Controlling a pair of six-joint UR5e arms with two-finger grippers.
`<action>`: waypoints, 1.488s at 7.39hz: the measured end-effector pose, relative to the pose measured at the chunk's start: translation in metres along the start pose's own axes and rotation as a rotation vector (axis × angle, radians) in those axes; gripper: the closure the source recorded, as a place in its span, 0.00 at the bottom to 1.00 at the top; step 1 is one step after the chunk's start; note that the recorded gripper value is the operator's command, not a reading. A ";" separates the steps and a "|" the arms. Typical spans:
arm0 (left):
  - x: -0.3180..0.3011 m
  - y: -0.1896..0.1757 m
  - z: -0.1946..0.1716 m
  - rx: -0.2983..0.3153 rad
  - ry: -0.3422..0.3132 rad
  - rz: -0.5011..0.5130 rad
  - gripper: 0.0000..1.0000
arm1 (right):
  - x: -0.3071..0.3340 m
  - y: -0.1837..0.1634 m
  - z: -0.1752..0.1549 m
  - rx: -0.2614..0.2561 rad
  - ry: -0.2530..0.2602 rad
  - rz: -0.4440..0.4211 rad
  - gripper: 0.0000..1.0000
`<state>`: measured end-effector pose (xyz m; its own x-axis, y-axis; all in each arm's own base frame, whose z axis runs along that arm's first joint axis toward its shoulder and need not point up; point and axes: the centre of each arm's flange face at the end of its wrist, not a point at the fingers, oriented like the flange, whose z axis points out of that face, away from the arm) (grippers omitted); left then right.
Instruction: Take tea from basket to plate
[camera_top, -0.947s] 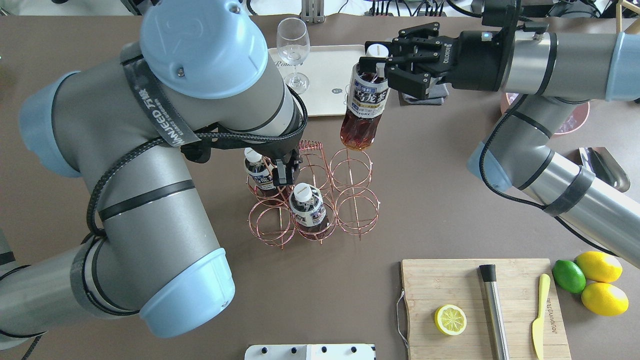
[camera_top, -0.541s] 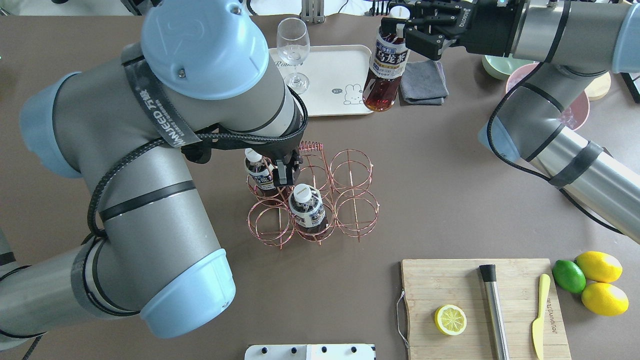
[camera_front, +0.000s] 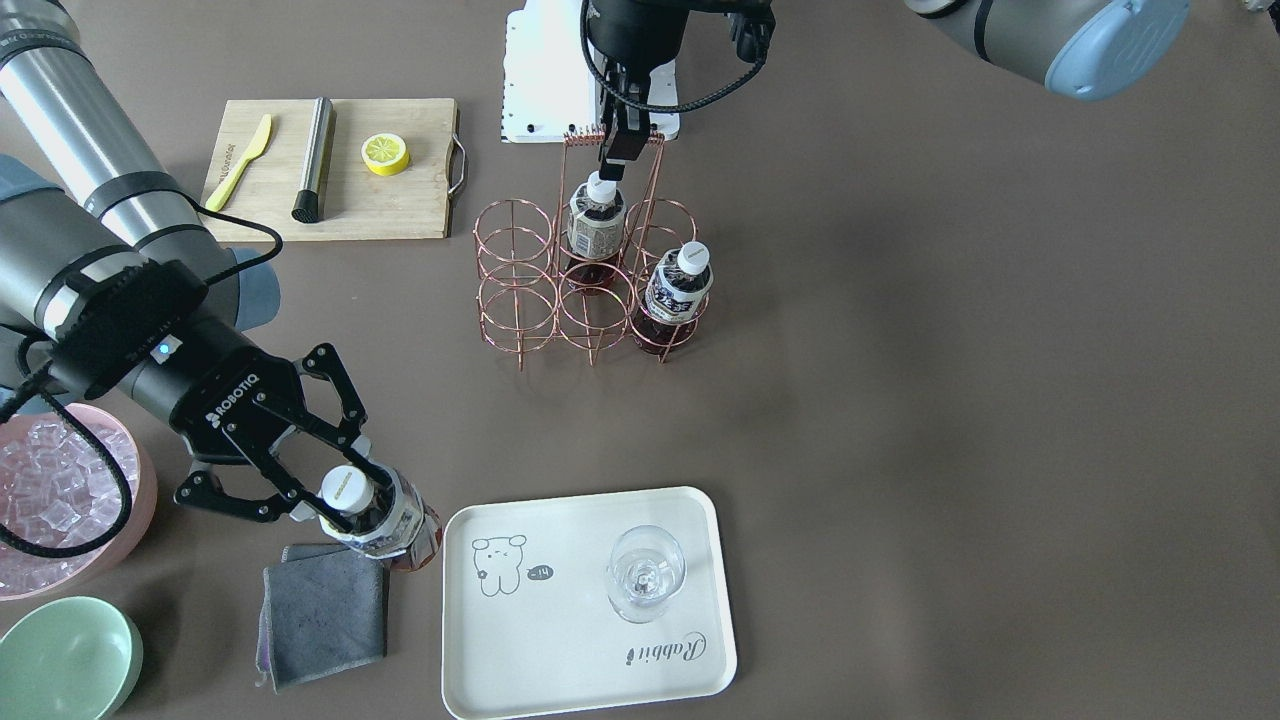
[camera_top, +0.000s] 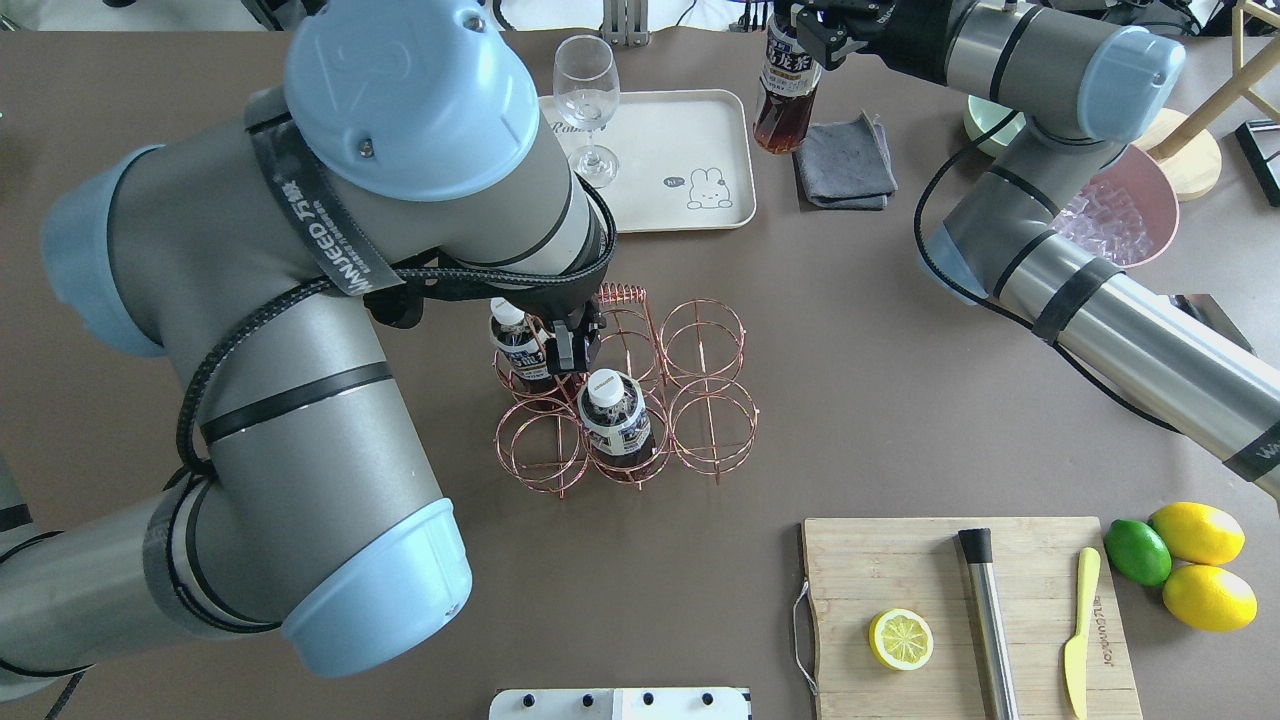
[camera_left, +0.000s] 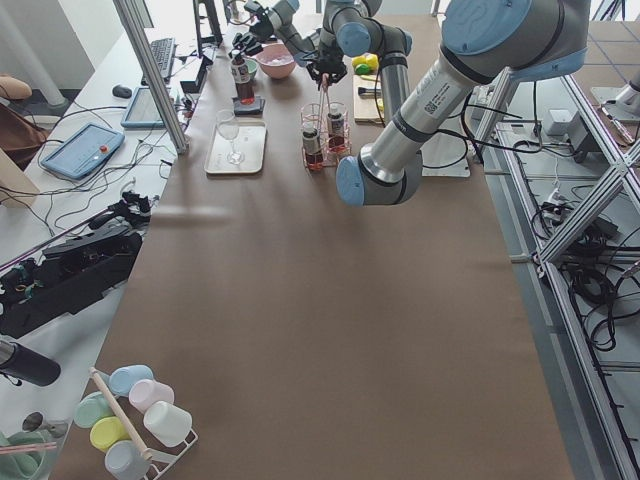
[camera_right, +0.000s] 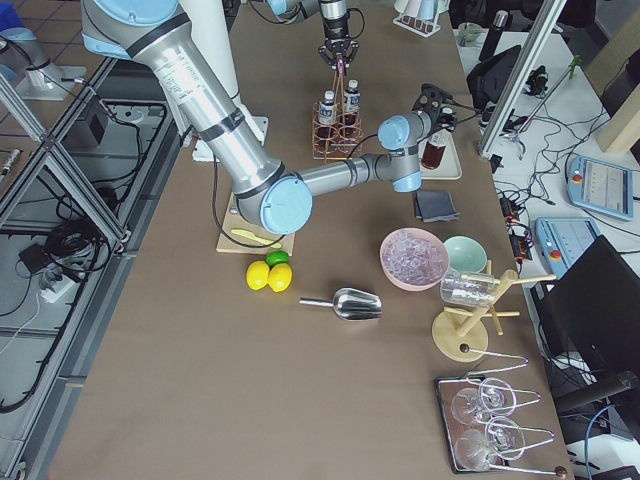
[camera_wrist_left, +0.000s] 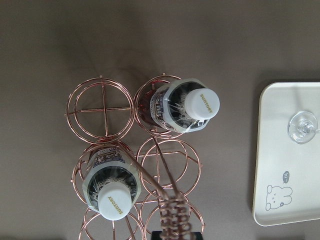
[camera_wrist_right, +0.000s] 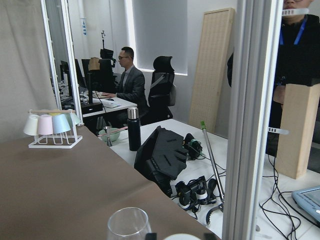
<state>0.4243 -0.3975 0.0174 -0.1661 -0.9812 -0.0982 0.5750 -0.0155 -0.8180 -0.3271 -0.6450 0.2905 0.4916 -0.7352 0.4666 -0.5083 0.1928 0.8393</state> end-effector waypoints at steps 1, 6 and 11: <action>0.000 0.000 0.000 0.001 0.000 0.000 1.00 | -0.001 0.017 0.015 0.008 0.057 -0.005 1.00; 0.001 -0.002 0.002 0.005 -0.001 -0.002 1.00 | -0.049 0.053 0.078 0.093 0.213 0.011 1.00; -0.001 -0.003 0.004 0.010 -0.005 -0.003 1.00 | -0.088 0.069 0.090 0.126 0.231 0.031 1.00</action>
<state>0.4263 -0.3978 0.0221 -0.1645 -0.9820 -0.0928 0.5828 -0.0208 -0.8124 -0.4692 -0.6256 0.2818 0.6155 -0.5596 0.5549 -0.6023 0.1201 0.7892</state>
